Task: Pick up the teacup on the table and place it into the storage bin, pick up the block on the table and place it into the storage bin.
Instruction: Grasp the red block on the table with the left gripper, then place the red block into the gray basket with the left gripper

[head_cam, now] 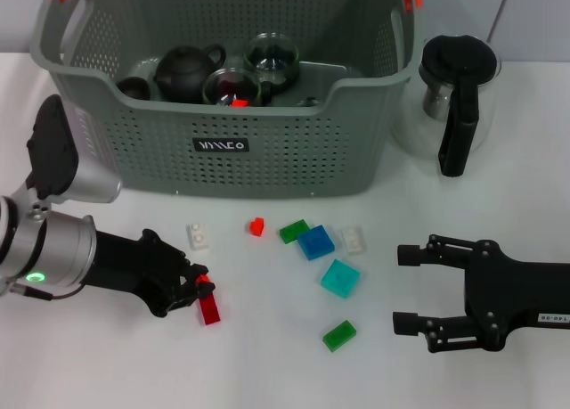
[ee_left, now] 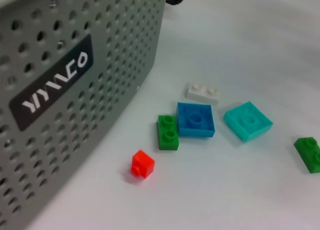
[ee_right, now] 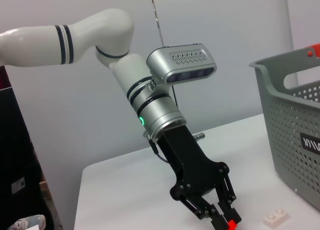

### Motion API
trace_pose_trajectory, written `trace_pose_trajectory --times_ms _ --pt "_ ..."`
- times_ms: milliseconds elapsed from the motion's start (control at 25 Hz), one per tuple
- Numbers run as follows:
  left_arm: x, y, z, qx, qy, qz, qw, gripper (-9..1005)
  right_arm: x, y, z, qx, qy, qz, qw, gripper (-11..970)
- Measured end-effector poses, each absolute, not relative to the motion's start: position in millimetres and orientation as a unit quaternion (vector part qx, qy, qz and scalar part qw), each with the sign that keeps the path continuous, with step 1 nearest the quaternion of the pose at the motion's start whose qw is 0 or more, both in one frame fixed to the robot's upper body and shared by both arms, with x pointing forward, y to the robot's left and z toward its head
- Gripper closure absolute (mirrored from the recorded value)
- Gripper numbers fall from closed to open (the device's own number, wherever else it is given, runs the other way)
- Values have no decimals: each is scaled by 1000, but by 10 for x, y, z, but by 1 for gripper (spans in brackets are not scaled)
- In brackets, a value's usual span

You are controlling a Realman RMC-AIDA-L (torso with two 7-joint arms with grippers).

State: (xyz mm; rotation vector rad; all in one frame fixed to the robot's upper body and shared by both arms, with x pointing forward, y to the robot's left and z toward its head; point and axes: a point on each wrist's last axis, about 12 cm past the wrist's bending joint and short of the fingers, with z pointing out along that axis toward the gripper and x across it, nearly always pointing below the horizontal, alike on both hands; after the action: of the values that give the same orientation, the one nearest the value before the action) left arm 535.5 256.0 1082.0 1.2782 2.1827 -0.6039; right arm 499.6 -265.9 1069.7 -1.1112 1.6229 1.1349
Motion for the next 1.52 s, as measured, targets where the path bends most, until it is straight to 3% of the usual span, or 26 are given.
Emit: trace_pose_trajectory --times_ms 360,680,840,920,1000,1040,1240,1520 --pt "5325 2617 10930 471 803 -246 271 781 4995 -2668 10702 -444 647 454 422 47" --pt "5306 2919 11758 476 697 -375 383 756 4994 -2668 10703 -444 647 454 421 47" --pt "5439 2927 12101 466 671 -382 431 743 4991 -2663 10701 -445 647 455 421 47" --pt "5704 2822 12385 446 684 -360 451 737 4992 -2659 10701 -444 647 455 421 47" --pt "5883 2728 12498 432 698 -341 459 731 4995 -2650 10704 -445 645 456 422 47" --pt "6105 2613 12575 407 720 -310 469 728 5000 -2644 10707 -445 645 456 422 48" --pt "6529 2237 12432 370 774 -223 463 712 5007 -2610 10714 -447 641 459 422 48" --pt "6740 1846 11938 369 830 -121 401 690 5014 -2602 10720 -448 639 460 423 48"
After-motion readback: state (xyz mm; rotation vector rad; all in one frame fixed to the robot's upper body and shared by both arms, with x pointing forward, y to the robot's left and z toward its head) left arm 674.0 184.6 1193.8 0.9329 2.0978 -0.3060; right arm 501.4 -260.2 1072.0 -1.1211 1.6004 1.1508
